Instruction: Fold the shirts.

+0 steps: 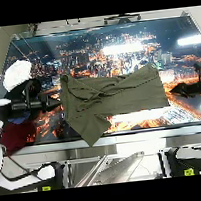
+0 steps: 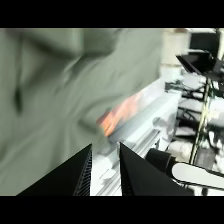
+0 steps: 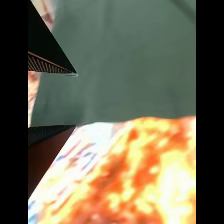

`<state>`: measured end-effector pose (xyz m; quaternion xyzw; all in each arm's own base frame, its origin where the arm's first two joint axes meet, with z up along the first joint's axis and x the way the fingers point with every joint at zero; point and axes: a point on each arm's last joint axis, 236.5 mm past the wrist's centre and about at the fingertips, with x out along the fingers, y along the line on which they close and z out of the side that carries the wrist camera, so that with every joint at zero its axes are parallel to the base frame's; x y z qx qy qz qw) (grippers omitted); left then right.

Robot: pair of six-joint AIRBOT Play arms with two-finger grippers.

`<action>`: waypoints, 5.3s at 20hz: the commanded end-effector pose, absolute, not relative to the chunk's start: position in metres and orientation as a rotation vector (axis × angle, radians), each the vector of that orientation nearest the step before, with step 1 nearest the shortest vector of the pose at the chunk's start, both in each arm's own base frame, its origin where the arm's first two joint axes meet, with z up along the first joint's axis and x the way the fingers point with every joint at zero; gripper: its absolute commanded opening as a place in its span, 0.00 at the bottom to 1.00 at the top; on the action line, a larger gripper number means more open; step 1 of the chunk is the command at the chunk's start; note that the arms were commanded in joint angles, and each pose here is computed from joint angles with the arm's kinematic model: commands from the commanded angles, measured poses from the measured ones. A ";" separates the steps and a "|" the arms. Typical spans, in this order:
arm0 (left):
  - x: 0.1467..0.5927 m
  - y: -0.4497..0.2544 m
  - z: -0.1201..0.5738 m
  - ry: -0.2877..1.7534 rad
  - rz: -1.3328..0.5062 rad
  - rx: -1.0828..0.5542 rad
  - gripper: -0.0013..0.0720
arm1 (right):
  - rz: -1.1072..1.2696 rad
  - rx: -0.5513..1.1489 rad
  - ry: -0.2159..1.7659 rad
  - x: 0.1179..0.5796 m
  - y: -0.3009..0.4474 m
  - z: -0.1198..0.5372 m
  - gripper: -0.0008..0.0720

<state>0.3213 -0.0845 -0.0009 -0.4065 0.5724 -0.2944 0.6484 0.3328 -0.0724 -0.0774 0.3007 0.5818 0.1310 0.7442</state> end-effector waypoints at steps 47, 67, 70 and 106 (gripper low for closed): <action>0.323 -0.123 -0.062 1.440 -0.690 -0.741 0.04 | 0.557 0.743 1.416 0.321 0.003 -0.083 0.04; 0.199 -0.086 0.515 -0.269 -0.880 -0.328 0.04 | 0.356 -0.078 -0.196 0.248 0.059 0.489 0.04; 0.272 -0.066 0.430 0.006 -0.763 -0.421 0.04 | 0.523 0.100 0.052 0.309 0.047 0.409 0.04; 0.496 -0.055 -0.081 1.376 -0.439 -0.263 0.04 | 0.486 0.510 1.221 0.489 -0.026 -0.095 0.04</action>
